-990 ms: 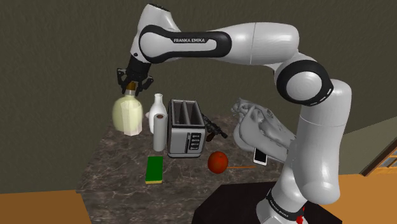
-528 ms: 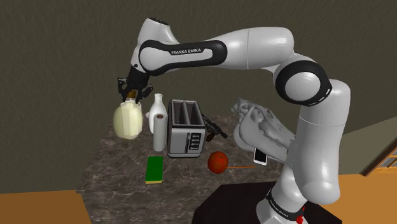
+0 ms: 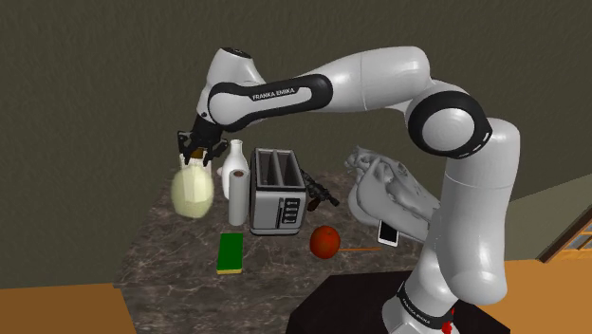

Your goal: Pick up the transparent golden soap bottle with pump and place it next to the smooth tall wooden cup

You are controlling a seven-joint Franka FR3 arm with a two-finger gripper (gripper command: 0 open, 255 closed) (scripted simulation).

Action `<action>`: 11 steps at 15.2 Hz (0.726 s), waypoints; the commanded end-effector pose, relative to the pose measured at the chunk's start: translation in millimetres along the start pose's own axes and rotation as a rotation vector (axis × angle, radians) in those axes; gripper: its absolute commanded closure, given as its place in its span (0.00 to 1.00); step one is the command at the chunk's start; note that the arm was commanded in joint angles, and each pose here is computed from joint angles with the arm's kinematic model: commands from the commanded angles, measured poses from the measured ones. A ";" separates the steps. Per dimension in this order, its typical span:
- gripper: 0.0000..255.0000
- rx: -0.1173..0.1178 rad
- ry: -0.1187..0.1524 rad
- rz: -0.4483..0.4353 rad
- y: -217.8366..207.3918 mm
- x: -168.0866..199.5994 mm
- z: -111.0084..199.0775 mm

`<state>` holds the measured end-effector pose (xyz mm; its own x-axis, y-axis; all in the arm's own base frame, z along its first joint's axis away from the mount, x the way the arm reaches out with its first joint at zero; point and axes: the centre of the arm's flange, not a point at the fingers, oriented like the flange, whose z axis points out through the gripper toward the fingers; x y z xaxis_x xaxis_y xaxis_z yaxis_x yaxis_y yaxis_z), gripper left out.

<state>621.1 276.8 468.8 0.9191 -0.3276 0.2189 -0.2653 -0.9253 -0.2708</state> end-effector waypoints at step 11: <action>1.00 0.001 0.001 0.000 16.7 -13.1 60.2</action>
<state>622.3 276.9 409.4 0.9191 -0.3276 0.2190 -0.2653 -0.9253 -0.2709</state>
